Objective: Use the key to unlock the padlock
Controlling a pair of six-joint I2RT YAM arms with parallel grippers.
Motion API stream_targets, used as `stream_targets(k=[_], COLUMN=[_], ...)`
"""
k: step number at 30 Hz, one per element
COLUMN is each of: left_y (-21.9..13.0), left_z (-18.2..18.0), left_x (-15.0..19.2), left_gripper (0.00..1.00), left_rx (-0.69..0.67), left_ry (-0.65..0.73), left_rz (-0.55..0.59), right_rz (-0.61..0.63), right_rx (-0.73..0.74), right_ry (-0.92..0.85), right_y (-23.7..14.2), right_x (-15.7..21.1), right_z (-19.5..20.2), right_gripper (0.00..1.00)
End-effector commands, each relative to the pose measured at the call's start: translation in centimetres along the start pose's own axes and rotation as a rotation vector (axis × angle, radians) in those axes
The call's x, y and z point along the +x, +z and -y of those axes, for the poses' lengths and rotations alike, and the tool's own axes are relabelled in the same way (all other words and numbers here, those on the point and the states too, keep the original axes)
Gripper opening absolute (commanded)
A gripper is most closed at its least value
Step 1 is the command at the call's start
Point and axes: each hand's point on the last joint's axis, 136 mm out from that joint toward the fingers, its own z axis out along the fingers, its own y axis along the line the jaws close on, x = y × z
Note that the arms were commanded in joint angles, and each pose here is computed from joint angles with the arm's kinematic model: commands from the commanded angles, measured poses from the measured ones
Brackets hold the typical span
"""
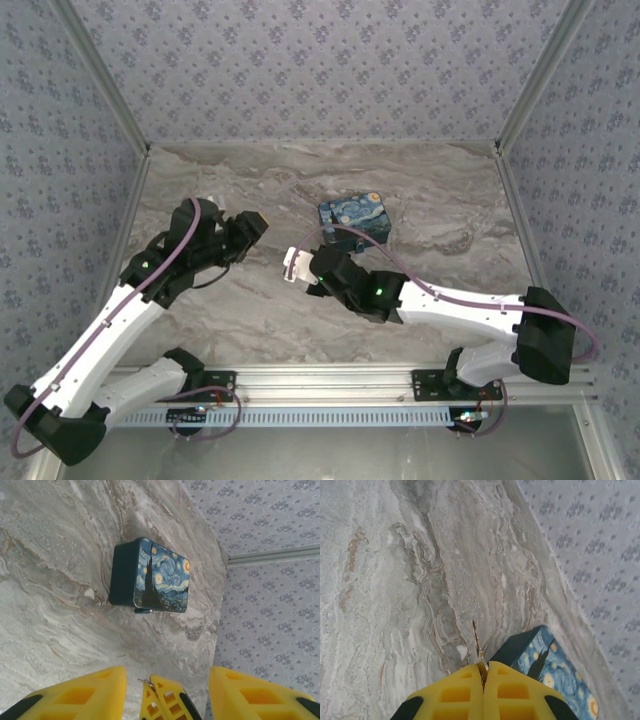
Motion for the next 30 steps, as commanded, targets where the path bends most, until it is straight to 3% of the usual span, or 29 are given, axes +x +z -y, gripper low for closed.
stream_targets(k=[1,12,30], left_y=[0.4,2.7,4.8], left_z=[-1.1,-2.1,-2.1], left_x=[1.8,3.7,5.7], left_gripper=[0.45,0.38,0.32], left_rx=[-0.038,-0.034,-0.049], left_ry=[-0.193,-0.281,-0.295], left_rz=[-0.096,-0.159,-0.211], right_rz=[0.067,0.142,0.187], right_rx=[0.026,0.019,0.021], right_ry=[-0.082,-0.073,-0.015], right_y=[-0.8,-1.1,-1.1], right_x=[-1.7,-4.1,-5.6], right_z=[0.5,0.6,0.9], right_gripper=[0.0,0.0,0.0])
